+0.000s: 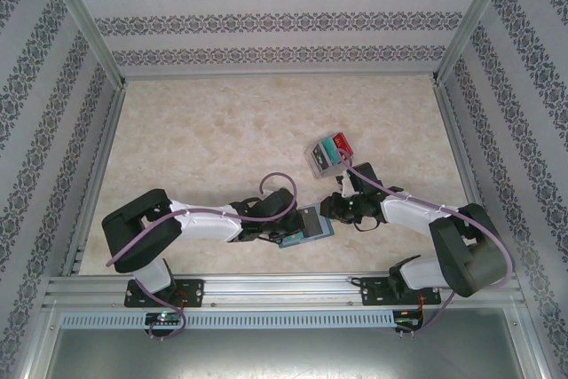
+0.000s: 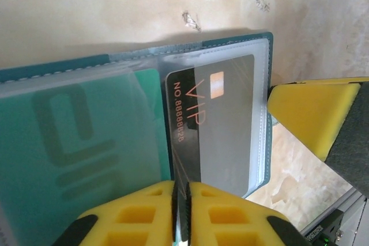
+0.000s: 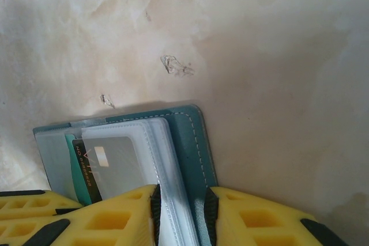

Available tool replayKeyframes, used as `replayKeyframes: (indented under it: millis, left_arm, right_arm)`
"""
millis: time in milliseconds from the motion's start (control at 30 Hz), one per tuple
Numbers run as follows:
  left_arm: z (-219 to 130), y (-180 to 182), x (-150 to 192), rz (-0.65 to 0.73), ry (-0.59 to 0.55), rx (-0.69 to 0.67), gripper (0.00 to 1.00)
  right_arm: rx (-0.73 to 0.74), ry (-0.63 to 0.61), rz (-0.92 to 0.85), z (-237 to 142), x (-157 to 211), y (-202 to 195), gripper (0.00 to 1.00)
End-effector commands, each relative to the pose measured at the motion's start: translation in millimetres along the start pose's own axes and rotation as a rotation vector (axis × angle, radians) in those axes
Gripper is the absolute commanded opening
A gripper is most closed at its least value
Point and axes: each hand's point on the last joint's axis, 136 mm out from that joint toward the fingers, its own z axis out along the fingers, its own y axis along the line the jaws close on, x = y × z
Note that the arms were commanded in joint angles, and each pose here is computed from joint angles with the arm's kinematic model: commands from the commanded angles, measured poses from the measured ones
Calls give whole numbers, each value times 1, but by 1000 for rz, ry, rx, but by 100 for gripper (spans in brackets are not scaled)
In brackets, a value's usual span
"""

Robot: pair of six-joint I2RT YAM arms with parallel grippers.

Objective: Put the credit cards into the card holder
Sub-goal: Insert the credit card into the card slot.

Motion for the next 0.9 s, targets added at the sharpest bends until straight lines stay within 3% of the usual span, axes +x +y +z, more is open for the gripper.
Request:
replayKeyframes:
  millis: [0, 433, 600, 633, 700, 800, 867]
  left_arm:
    - [9, -4, 3, 26, 26, -13, 10]
    - [21, -9, 5, 39, 40, -8, 11]
    - [2, -8, 0, 49, 4, -25, 12]
    - [-6, -5, -2, 53, -16, -34, 13]
    - [-26, 1, -11, 62, -75, -63, 26]
    - [-53, 21, -23, 66, -134, -160, 32]
    - [-64, 39, -27, 45, -154, -213, 44]
  right_arm:
    - [86, 47, 16, 7, 15, -22, 30]
    - [86, 48, 15, 8, 16, -23, 30]
    - [70, 42, 8, 5, 14, -18, 30]
    - [61, 40, 0, 3, 13, -15, 30]
    - [61, 21, -13, -3, 8, -9, 31]
    - [50, -12, -20, -11, 1, -2, 32]
    - [63, -10, -11, -10, -1, -3, 32]
